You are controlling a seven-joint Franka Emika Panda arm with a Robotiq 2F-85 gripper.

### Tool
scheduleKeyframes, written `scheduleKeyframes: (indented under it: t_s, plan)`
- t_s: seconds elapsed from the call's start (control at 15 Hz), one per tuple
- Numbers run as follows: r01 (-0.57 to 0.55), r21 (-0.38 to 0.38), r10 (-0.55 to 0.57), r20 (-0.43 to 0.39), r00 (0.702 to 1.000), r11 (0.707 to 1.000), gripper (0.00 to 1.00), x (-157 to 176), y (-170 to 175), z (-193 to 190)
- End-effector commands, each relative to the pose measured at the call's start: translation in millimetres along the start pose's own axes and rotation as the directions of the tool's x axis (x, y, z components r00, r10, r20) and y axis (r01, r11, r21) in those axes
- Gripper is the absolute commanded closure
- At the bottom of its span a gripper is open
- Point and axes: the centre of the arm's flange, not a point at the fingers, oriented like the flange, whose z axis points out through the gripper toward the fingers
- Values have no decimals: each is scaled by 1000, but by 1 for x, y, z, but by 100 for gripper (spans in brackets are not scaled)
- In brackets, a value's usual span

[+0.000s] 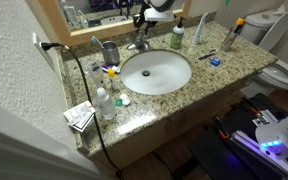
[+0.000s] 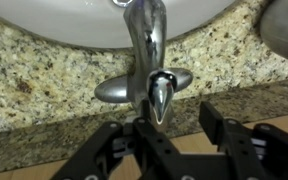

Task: Open the tap

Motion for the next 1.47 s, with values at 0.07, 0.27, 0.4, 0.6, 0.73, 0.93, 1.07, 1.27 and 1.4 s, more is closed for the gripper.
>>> scheduleKeyframes:
  t_s: [0.07,0.27,0.4,0.6,0.73,0.93,1.07,1.27,1.4]
  plan:
    - [-27,-79,33,83,996,996,78,4,17,-19]
    - [-59,-97,72,130,989,994,39,5,30,-4]
    - [-47,-51,53,112,992,998,27,3,30,0]
    - [-32,-13,33,97,995,999,5,2,25,-3]
    - [-29,-8,29,102,994,1000,0,0,20,1]
    - [-58,-45,62,113,992,997,0,3,22,25]
    - [-69,-45,74,127,989,997,0,3,26,40]
    - [-62,-21,64,114,991,998,34,-1,23,45]
    - [-60,-13,61,92,994,998,48,-1,21,38]
